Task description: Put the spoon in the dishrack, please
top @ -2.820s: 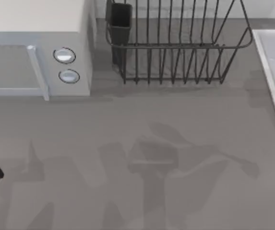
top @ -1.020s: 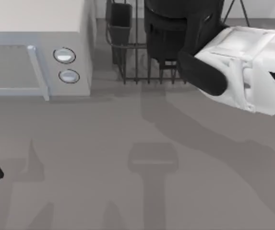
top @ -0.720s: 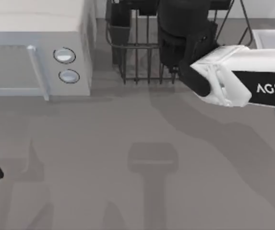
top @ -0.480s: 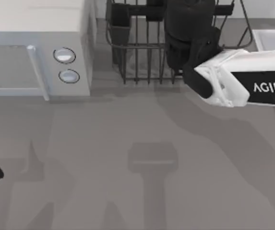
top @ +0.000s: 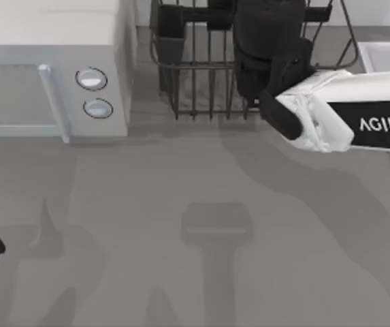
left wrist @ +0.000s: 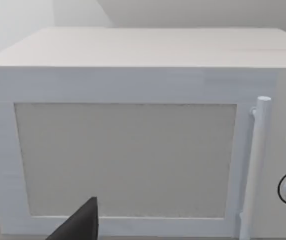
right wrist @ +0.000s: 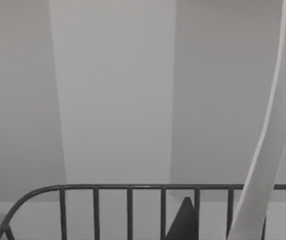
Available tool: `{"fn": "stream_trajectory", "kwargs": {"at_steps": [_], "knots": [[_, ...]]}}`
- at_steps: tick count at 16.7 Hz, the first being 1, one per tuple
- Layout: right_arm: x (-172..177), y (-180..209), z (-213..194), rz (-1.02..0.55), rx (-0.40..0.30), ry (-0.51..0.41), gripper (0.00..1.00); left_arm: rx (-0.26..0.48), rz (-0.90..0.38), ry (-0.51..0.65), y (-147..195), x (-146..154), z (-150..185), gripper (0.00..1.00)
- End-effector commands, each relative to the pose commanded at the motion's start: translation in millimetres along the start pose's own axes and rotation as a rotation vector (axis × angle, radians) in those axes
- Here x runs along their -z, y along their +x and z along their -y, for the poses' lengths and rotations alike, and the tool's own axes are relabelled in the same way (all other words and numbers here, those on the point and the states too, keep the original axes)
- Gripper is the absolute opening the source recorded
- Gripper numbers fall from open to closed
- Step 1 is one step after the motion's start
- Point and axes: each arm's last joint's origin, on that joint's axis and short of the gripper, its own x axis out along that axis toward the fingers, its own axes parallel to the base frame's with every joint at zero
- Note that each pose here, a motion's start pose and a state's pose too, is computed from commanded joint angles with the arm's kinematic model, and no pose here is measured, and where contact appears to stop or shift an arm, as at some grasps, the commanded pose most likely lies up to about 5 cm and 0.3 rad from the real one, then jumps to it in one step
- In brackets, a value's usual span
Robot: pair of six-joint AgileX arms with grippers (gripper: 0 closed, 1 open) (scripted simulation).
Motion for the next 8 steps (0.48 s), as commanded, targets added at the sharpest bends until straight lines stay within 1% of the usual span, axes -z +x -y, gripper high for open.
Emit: {"fn": "stream_trajectory", "kwargs": {"at_steps": [8], "knots": [[0.0,0.0,0.0,0.000,0.000,0.000,0.98,0.000,0.000,0.000,0.0,0.0,0.0,1.00]]}}
